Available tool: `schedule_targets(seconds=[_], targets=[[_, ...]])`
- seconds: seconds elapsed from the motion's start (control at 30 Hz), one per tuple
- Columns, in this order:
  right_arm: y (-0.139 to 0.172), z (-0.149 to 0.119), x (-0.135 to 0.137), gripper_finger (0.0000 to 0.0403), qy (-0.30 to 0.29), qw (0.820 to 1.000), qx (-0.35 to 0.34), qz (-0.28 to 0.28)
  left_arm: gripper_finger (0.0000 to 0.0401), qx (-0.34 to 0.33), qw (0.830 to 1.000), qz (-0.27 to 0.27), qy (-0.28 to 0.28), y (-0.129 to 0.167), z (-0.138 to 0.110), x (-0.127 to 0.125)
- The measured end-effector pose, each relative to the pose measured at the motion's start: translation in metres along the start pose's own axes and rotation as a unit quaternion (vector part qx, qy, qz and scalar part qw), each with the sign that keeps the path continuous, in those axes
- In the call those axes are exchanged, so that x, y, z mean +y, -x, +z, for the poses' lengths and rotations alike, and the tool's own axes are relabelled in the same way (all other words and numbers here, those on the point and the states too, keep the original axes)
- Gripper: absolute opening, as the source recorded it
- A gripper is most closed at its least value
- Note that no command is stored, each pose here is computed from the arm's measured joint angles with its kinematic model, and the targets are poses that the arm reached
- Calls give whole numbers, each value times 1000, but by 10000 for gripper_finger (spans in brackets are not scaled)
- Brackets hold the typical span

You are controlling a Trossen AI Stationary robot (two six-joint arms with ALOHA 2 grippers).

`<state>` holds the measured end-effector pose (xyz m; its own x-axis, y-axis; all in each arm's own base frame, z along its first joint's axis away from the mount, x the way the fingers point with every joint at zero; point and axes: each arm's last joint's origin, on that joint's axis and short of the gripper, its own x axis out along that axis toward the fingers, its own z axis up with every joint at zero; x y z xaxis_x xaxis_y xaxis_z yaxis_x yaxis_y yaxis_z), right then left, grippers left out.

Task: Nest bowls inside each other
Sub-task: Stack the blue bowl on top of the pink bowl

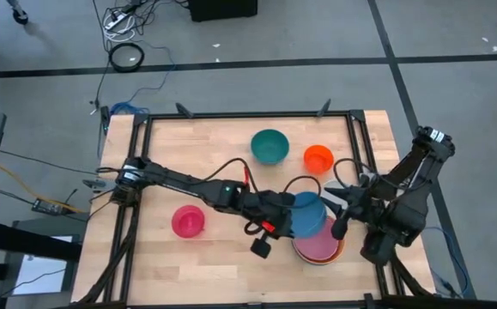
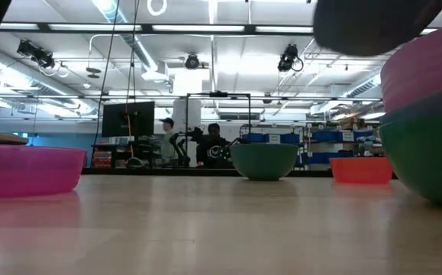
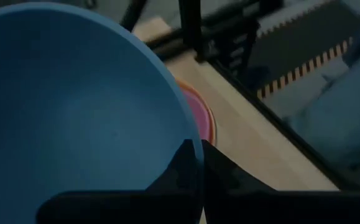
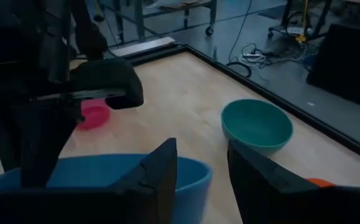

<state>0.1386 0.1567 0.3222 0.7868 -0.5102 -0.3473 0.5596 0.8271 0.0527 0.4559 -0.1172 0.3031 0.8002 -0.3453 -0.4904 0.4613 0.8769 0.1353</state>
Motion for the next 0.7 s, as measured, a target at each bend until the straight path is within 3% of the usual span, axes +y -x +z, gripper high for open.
schedule_targets(seconds=[0.4,0.7], targets=[[6,2,-3,130,-5,1000,4,16,6,-2,998,-8,59,-38,-24,5],[6,0,-3,130,-4,999,34,16,91,-26,996,10,81,-38,-21,11]])
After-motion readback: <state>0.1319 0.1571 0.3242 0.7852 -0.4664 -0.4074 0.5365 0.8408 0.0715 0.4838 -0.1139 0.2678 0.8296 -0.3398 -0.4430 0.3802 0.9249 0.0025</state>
